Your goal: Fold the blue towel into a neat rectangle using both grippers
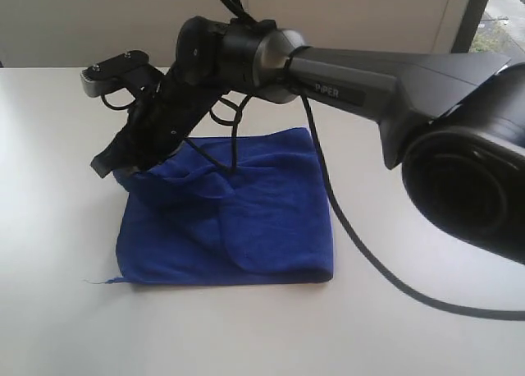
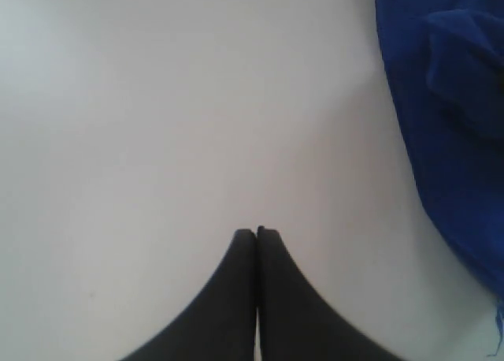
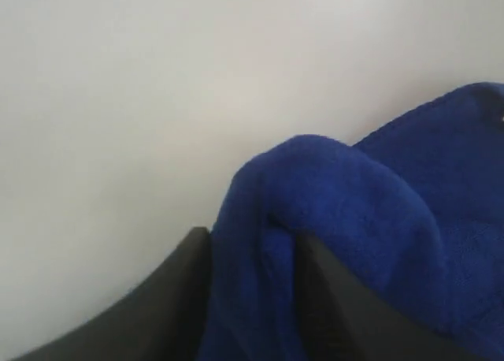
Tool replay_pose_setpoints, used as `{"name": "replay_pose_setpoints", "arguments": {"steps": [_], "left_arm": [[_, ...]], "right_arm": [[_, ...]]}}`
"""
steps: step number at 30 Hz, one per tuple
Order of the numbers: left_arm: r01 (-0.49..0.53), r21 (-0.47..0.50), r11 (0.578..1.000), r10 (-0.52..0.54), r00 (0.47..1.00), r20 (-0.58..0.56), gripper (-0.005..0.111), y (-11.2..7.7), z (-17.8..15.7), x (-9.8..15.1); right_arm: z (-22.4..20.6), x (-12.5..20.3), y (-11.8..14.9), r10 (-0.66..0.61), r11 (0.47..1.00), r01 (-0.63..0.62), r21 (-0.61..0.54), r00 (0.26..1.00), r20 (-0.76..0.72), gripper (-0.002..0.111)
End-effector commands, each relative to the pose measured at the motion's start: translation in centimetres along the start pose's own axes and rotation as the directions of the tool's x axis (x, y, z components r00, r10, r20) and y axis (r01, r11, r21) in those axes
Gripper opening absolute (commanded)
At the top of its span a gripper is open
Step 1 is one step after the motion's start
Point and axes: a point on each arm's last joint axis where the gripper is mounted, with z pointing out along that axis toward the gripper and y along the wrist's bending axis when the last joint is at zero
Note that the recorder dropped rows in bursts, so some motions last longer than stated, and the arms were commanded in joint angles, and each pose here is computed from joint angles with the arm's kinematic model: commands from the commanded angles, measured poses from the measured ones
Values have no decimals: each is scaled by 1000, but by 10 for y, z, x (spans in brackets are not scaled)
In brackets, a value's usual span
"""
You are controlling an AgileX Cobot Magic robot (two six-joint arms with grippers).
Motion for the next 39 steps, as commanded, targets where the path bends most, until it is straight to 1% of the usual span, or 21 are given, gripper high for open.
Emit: {"name": "replay_pose_setpoints", "arguments": {"steps": [1, 5, 7, 9, 13, 15, 17, 20, 22, 25, 28, 31, 34, 35, 36, 39], "left_arm": [[0, 13, 1000, 0, 1000, -6, 0, -3, -1, 3], [0, 13, 1000, 0, 1000, -6, 0, -3, -1, 3], [0, 13, 1000, 0, 1000, -6, 0, -3, -1, 3], [0, 13, 1000, 0, 1000, -6, 0, -3, -1, 3], [0, 13, 1000, 0, 1000, -6, 0, -3, -1, 3], [0, 13, 1000, 0, 1000, -6, 0, -3, -1, 3], [0, 13, 1000, 0, 1000, -6, 0, -3, -1, 3], [0, 13, 1000, 0, 1000, -6, 0, -3, -1, 3], [0, 13, 1000, 0, 1000, -6, 0, -3, -1, 3], [0, 13, 1000, 0, 1000, -6, 0, -3, -1, 3], [0, 13, 1000, 0, 1000, -6, 0, -3, -1, 3], [0, 13, 1000, 0, 1000, -6, 0, -3, -1, 3], [0, 13, 1000, 0, 1000, -6, 0, -3, -1, 3], [0, 13, 1000, 0, 1000, -6, 0, -3, -1, 3], [0, 13, 1000, 0, 1000, -6, 0, -3, -1, 3], [0, 13, 1000, 0, 1000, -6, 0, -3, -1, 3]], "right_arm": [[-19, -8, -3, -15, 1000, 15, -2, 1000, -4, 52], [-55, -11, -23, 11, 999, -10, 38, 1000, -27, 47], [-70, -6, -45, 38, 996, -34, 83, 998, -47, 41], [-79, 2, -70, 67, 990, -59, 128, 996, -66, 31], [-85, 27, -121, 123, 973, -98, 211, 986, -110, 0], [-78, 40, -139, 147, 968, -116, 222, 980, -132, 0], [-71, 49, -150, 145, 969, -109, 222, 978, -153, 0], [-56, 62, -162, 98, 977, -55, 207, 975, -199, 0], [-46, 69, -171, 75, 976, -30, 217, 977, -200, 0], [-35, 75, -185, 83, 965, -40, 261, 984, -156, 0], [-27, 82, -196, 133, 954, -90, 287, 982, -133, 0], [-20, 95, -207, 200, 940, -148, 309, 969, -144, 0], [-24, 110, -224, 310, 891, -229, 391, 938, -157, 0], [-27, 114, -228, 356, 865, -260, 428, 920, -162, 0], [-31, 120, -233, 407, 836, -293, 464, 898, -167, 0], [-42, 136, -241, 526, 775, -354, 523, 821, -224, 0]]}}
